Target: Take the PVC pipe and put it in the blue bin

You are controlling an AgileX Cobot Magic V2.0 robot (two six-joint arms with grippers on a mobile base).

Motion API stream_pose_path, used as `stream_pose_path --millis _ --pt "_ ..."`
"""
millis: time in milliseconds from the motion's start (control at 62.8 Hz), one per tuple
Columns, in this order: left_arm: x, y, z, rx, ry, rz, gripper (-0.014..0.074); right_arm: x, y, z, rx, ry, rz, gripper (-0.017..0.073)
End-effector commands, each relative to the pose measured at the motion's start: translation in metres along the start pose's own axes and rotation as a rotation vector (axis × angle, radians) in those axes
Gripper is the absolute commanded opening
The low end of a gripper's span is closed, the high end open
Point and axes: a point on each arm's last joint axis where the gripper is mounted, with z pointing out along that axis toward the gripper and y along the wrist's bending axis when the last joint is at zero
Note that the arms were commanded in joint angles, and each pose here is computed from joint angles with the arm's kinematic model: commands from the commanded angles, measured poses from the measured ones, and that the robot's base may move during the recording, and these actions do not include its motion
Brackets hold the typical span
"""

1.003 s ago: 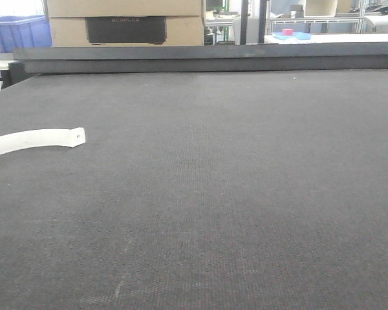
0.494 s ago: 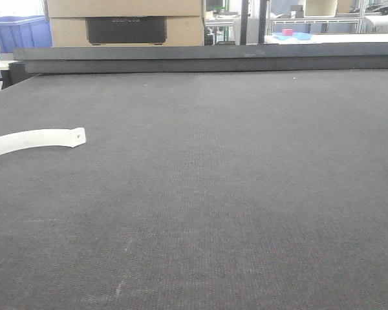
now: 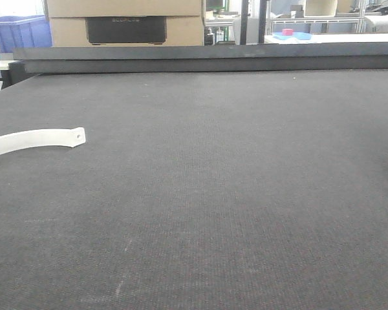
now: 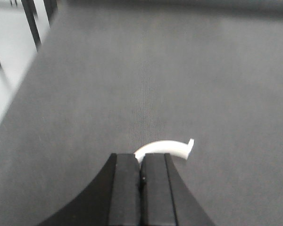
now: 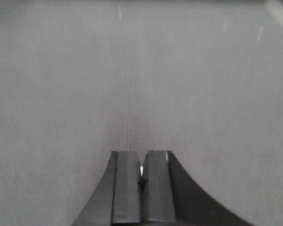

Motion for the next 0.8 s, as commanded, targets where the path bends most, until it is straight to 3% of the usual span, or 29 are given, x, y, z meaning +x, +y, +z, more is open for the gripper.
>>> stream_pose_path --millis 0,303,780 --pt "0.000 0.000 0.024 -0.002 0.079 -0.011 -0.0111 0.002 0.000 0.022 0.004 0.110 -0.001 -0.0169" --pt "0.014 0.001 0.086 -0.012 0.280 -0.011 -0.0111 0.020 0.000 0.090 0.008 0.383 -0.002 -0.0169" --pt "0.031 -0.003 0.127 0.019 0.423 -0.068 -0.0111 0.028 0.006 0.118 -0.042 0.457 0.072 -0.0169"
